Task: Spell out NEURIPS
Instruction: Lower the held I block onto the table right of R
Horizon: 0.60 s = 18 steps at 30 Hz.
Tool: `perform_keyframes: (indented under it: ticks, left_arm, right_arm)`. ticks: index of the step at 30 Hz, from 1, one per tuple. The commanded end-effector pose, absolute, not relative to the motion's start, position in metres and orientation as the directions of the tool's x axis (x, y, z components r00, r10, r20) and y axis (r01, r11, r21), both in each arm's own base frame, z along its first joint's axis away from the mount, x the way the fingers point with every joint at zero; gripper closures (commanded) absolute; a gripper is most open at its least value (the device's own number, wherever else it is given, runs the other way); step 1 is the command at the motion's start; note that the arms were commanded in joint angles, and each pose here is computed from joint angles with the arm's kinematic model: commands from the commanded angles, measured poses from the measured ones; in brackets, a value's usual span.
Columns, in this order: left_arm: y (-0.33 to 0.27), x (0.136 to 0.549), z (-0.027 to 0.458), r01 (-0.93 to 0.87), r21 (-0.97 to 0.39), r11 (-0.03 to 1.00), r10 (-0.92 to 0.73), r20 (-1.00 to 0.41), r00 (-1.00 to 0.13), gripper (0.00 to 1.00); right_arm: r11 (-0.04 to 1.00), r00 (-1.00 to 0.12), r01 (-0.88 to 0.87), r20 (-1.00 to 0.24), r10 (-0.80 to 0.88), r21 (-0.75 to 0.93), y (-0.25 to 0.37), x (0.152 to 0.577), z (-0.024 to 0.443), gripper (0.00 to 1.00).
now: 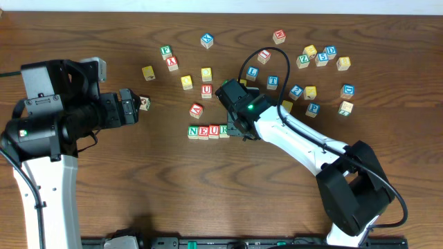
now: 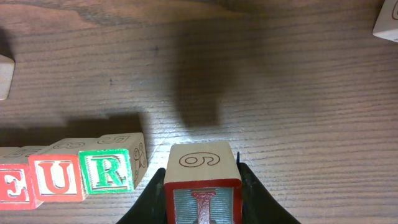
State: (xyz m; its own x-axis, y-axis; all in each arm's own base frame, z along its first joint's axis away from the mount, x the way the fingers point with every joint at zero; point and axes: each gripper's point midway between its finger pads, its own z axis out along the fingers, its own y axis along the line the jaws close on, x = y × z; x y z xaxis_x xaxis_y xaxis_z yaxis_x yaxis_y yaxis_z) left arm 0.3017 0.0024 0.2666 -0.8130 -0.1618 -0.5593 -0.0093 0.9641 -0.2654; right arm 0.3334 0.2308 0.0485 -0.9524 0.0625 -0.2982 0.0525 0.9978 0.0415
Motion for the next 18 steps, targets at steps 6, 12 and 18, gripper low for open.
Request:
perform_keyframes:
  ticks: [6, 12, 18]
  left_arm:
    - [0.002, 0.302, 0.274, 0.004, -0.262, 0.965, -0.153, -0.577, -0.802, 0.05]
    - [0.002, 0.302, 0.274, 0.004, -0.262, 0.965, -0.153, -0.577, -0.802, 0.05]
    - [0.003, 0.302, 0.274, 0.004, -0.262, 0.965, -0.153, -0.577, -0.802, 0.05]
  right_arm:
    - [0.999, -0.959, 0.040, -0.280, 0.042, 0.011, 0.227, 0.332, 0.036, 0.99]
    - [0.999, -0.962, 0.040, -0.270, 0.039, 0.001, 0.227, 0.332, 0.029, 0.99]
    - [0.999, -0.963, 0.040, -0.266, 0.038, -0.003, 0.227, 0.332, 0.026, 0.99]
